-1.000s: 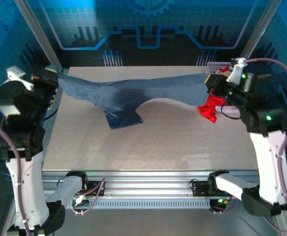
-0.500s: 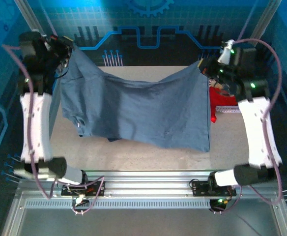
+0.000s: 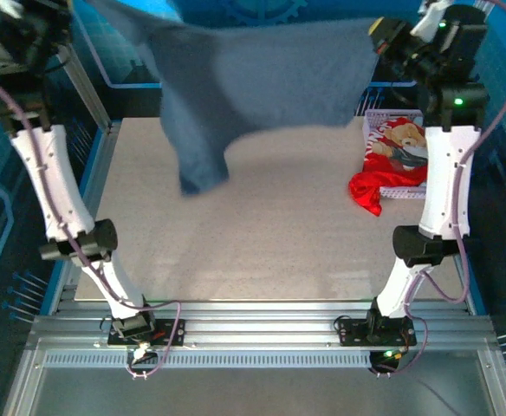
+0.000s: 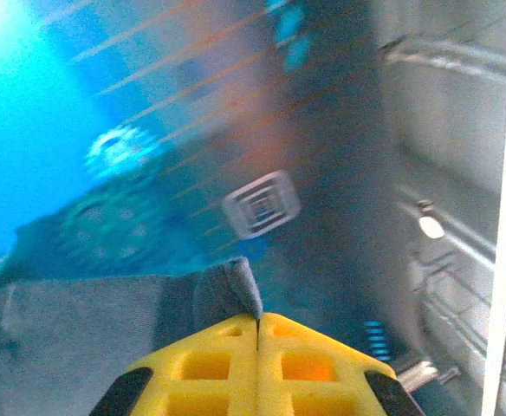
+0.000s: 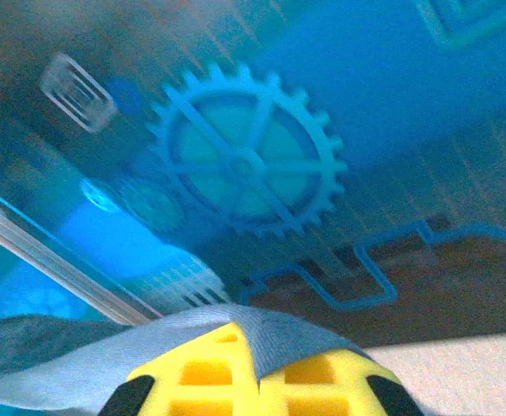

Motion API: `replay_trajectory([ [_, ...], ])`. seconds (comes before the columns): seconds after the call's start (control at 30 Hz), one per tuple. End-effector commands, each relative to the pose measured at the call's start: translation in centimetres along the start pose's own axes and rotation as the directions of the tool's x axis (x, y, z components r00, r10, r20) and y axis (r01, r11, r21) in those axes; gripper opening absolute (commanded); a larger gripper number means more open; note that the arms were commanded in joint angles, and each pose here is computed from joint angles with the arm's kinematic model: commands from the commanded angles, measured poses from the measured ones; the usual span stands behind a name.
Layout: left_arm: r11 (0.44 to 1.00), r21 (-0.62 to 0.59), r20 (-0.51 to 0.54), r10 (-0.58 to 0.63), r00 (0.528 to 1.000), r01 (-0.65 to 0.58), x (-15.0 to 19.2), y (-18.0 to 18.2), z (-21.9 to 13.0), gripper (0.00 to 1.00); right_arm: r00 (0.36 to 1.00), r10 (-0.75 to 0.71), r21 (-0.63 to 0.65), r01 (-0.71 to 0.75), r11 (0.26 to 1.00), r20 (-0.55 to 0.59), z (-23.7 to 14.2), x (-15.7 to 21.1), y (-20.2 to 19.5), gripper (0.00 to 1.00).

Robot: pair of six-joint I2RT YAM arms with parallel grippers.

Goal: Fold and stack the t-shirts

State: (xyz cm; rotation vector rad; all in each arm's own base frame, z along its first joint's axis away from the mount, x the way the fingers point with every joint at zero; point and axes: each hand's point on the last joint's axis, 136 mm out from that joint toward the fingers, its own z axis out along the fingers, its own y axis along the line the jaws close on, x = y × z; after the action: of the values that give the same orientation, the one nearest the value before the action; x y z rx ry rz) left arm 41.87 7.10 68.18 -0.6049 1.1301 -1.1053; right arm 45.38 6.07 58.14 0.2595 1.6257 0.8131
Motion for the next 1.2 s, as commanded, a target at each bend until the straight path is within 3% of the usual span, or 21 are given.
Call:
replay_trajectory([
  [0.0,0.973,0.219,0.020,0.077,0.997,-0.079,0.4,-10.3,-5.7,0.00,0.997,0.017,-0.054,-0.013,0.998,0.077,-1.8,-2.8,1.2,0.00],
  [0.13,0.998,0.017,-0.084,0.059,0.995,-0.058,5.4,-5.6,-9.0,0.00,0.994,0.074,0.001,-0.074,0.997,-0.085,-0.4,1.8,-1.3,0.00],
  [0.2,0.989,-0.148,-0.087,0.002,0.996,-0.015,7.9,0.4,-11.4,0.00,0.974,0.114,0.075,-0.101,0.992,-0.194,0.5,5.9,-3.9,0.00],
  [0.27,0.945,-0.324,-0.110,-0.077,0.991,0.037,11.0,7.6,-14.6,0.00,0.947,0.152,0.135,-0.118,0.984,-0.283,0.9,10.8,-6.4,0.00],
  [0.37,0.827,-0.562,-0.187,-0.146,0.971,0.016,16.7,17.7,-21.0,0.00,0.886,0.226,0.235,-0.138,0.962,-0.405,0.6,19.9,-10.9,0.00],
  [0.43,0.718,-0.695,-0.210,-0.259,0.943,0.042,21.1,24.0,-26.0,0.00,0.817,0.304,0.372,-0.120,0.920,-0.491,-0.7,26.7,-15.2,0.00],
  [0.53,0.550,-0.832,-0.190,-0.401,0.896,0.069,26.8,30.2,-33.1,0.00,0.713,0.395,0.520,-0.050,0.853,-0.580,-3.1,34.9,-20.8,0.00],
  [0.67,0.369,-0.922,-0.109,-0.539,0.835,0.117,31.6,34.2,-40.4,0.00,0.601,0.475,0.609,0.027,0.793,-0.643,-5.2,41.5,-25.0,0.00],
  [0.77,0.298,-0.936,-0.049,-0.636,0.770,0.186,34.2,35.3,-42.7,0.00,0.518,0.523,0.660,0.113,0.743,-0.677,-6.7,44.6,-26.8,0.00],
  [0.83,0.266,-0.941,-0.034,-0.684,0.728,0.207,35.6,35.7,-43.5,0.00,0.495,0.539,0.689,0.186,0.701,-0.682,-8.0,45.3,-27.9,0.00],
  [1.17,0.279,-0.944,-0.066,-0.680,0.730,0.175,36.0,36.2,-41.9,0.00,0.559,0.546,0.768,0.312,0.559,-0.624,-12.7,43.6,-30.1,0.00],
])
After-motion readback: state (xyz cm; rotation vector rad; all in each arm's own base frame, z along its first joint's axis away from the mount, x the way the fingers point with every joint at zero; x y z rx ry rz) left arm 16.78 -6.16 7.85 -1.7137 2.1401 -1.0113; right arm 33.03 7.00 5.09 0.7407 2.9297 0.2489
